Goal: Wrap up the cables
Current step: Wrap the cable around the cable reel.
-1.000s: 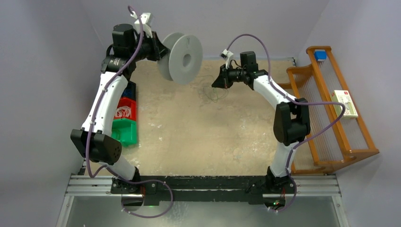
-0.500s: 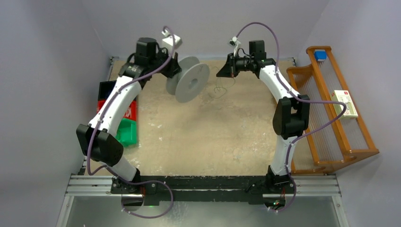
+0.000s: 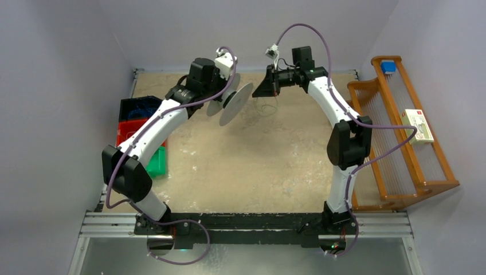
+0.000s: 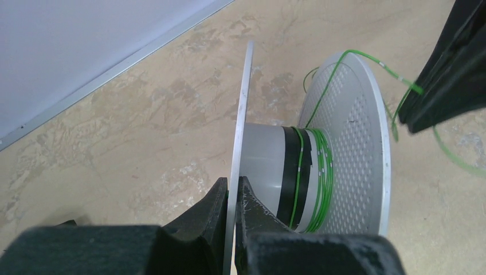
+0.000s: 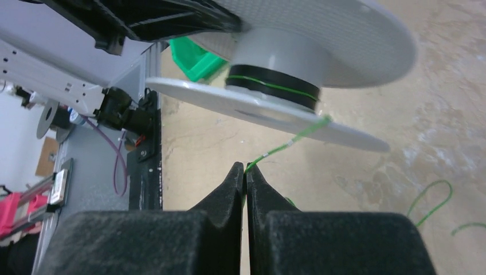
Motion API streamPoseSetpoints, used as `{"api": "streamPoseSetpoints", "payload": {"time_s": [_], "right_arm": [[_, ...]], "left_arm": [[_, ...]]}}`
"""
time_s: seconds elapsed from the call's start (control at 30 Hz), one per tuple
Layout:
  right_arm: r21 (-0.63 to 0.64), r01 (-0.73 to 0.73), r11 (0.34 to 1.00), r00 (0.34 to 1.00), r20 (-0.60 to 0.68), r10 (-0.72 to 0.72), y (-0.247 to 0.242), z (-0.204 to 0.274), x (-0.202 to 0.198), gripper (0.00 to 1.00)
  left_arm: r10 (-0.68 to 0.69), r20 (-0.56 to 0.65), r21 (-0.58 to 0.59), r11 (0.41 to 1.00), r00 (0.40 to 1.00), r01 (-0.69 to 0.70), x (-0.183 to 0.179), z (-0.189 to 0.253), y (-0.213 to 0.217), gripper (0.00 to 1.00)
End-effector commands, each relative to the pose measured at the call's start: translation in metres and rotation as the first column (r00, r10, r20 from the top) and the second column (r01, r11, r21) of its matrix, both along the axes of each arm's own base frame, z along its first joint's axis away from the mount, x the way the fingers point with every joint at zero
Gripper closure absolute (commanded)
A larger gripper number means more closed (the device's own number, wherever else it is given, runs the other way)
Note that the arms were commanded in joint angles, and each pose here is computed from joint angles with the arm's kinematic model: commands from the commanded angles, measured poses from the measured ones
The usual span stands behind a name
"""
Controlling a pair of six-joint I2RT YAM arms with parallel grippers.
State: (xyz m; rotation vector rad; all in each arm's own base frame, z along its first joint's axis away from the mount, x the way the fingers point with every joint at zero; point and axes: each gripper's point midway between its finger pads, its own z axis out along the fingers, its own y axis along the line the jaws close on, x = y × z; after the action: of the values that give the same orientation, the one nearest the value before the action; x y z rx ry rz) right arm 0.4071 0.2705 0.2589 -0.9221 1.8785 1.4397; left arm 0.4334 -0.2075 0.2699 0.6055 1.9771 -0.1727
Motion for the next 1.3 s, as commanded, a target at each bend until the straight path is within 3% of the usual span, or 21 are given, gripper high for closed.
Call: {"api": "streamPoseSetpoints", "payload": {"time_s": [0.0, 0.37, 0.5, 1.0, 1.27], "right_arm": [[0.096, -0.200, 0.975, 0.980, 0.027, 0.198, 0.023, 0.028, -0.050, 0.96], [0.144, -0.335, 0.931, 0.942, 0.061, 0.329, 0.044, 0.022, -0.079, 0.95], [0.136, -0.372, 0.918, 0.928, 0.042, 0.369, 0.056, 0.002, -0.093, 0.94], [0.104, -0.420, 0.902, 0.906, -0.006, 0.423, 0.066, -0.050, -0.106, 0.95], [0.142, -0.450, 0.882, 0.891, 0.004, 0.454, 0.063, -0.054, -0.116, 0.92]], "left_arm": [[0.190, 0.137, -0.042, 0.982, 0.972, -0.186, 0.028, 0.029, 0.013, 1.00], [0.331, 0.172, -0.016, 0.943, 0.928, -0.333, 0.033, 0.031, 0.013, 1.00], [0.400, 0.169, -0.076, 0.917, 0.901, -0.392, 0.037, 0.041, 0.018, 1.00], [0.423, 0.151, -0.319, 0.876, 0.894, -0.361, 0.042, 0.126, 0.018, 1.00], [0.363, 0.070, -0.514, 0.812, 0.929, -0.278, 0.047, 0.159, 0.048, 1.00]]}}
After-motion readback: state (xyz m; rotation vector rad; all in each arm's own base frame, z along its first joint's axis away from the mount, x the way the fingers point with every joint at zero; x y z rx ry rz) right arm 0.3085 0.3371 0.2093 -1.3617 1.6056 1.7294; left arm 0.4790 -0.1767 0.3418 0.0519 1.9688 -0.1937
